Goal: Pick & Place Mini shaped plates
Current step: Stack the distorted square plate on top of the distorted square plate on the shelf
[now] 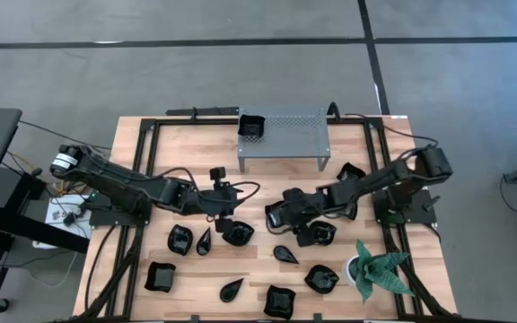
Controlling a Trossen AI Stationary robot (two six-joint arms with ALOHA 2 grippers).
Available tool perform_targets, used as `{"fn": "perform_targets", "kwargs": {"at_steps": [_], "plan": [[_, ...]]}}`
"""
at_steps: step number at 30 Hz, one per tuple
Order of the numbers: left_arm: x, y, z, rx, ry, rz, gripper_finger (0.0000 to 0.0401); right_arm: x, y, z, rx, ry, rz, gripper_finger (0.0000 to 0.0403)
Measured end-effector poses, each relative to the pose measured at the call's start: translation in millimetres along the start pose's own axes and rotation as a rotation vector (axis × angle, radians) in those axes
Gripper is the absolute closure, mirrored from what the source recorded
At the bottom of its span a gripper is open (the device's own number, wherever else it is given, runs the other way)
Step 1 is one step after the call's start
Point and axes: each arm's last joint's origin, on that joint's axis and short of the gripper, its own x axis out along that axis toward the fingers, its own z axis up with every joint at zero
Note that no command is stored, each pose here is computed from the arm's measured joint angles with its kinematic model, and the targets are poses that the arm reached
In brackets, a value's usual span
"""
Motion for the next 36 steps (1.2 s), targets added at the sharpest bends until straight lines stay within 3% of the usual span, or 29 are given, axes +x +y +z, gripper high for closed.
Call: {"fn": "perform_targets", "kwargs": {"at_steps": [8,16,23,27,31,36], "plan": [[0,0,1,-0.005,-0.007,0.000,0.0274,6,-11,-5,-0.004,0.081,-0.041,0.0288],[0,-1,2,-0.060,-0.023,-0.029,0.0274,4,-17,-5,0.001,0.080,-0.054,0.0393],[4,-7,8,-0.043,-0.087,-0.173,0.0274,-9,-4,9,-0.090,0.010,-0.026,0.0399],[18,-20,9,0.062,-0.125,-0.294,0.0270,-25,2,29,-0.142,-0.078,-0.024,0.0397],[36,-32,4,0.152,-0.115,-0.313,0.0250,-36,0,46,-0.142,-0.146,0.007,0.0400],[50,-42,-3,0.184,-0.077,-0.343,0.0219,-39,-3,54,-0.141,-0.181,0.102,0.0399]]}}
